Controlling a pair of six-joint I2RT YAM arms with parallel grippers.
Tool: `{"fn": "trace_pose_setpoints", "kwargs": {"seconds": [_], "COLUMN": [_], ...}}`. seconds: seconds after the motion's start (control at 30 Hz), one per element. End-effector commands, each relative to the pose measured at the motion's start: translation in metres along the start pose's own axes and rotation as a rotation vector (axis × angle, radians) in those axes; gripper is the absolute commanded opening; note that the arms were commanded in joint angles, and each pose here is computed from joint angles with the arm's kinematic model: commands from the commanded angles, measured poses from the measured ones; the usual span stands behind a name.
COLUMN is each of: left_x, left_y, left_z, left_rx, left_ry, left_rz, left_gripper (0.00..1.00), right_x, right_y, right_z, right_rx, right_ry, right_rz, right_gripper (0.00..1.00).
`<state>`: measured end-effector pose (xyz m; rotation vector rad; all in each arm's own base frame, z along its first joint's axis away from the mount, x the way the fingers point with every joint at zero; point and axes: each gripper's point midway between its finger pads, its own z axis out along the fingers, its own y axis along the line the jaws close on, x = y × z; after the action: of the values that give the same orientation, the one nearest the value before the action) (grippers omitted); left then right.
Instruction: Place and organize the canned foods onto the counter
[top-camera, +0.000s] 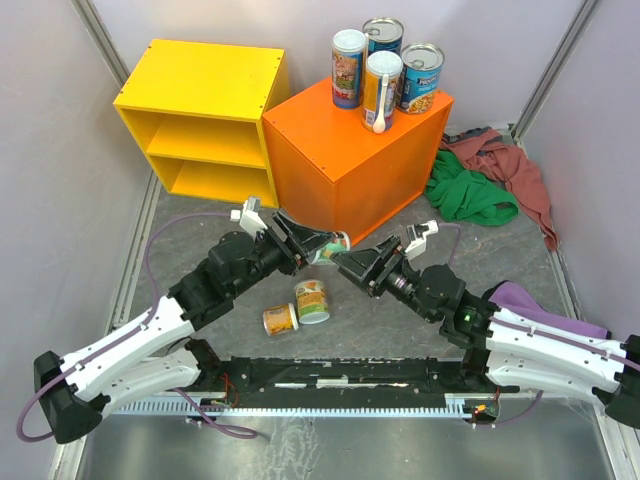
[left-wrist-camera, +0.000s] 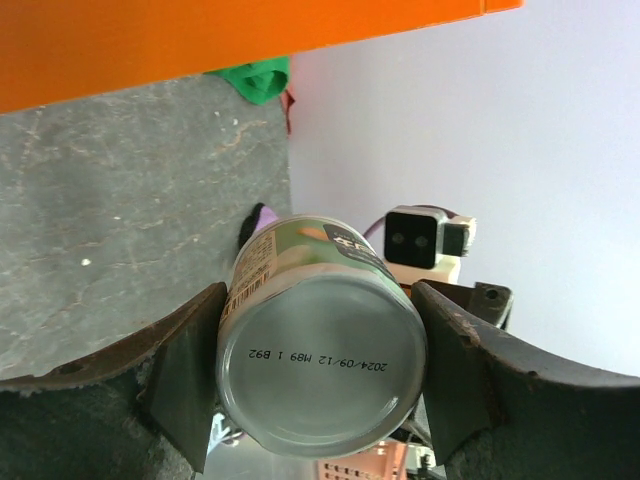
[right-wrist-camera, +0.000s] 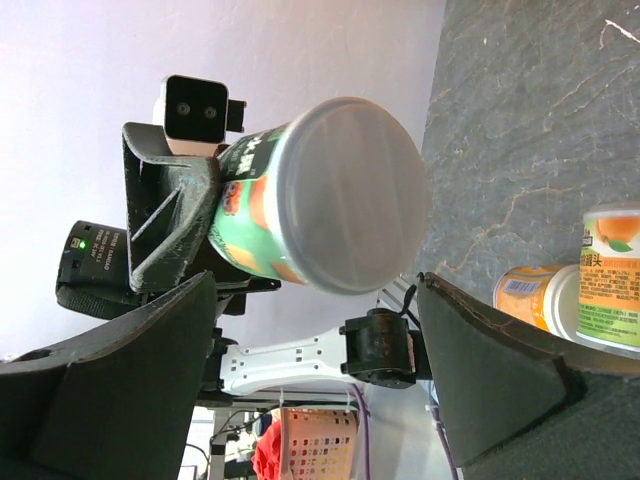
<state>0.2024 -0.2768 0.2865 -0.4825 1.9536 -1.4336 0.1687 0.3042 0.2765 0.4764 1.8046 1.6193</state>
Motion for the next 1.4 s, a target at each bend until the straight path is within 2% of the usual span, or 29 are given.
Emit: {"fn": "trace_pose_setpoints", "kwargs": {"seconds": [0.0, 0.63, 1.03, 1.27, 1.37], "left_x": [-0.012, -0.005, 0.001, 0.001, 0.003], "left_y": [-0.063, -0.073, -0.063, -0.063, -0.060], "left_z": [-0.009, -0.012, -0.011, -0.010, -0.009], "left_rx": [0.234, 0.348, 0.346, 0.352, 0.333], "left_ry": [-0.016, 0.043, 0.062, 0.070, 0.071], "left_rz": [-0.137, -0.306, -0.327, -0.314, -0.298], "left_gripper": [0.03, 0.03, 0.03, 0.03, 0.07], "right_x": [-0.009, -0.028, -0.027, -0.023, -0.022], "right_y": [0.026, 0.041, 0.050, 0.045, 0.043], "right_z": [-0.003, 0.002, 0.005, 0.004, 0.003], "right_rx": [-0.099, -0.178, -0.216, -0.218, -0.220], "right_ry": [-0.029, -0.084, -0.067, -0.050, -0.050], "right_rz": [0.036, 0.063, 0.071, 0.071, 0.065], "right_gripper": [0.89, 0.89, 0.85, 0.61, 0.51]}}
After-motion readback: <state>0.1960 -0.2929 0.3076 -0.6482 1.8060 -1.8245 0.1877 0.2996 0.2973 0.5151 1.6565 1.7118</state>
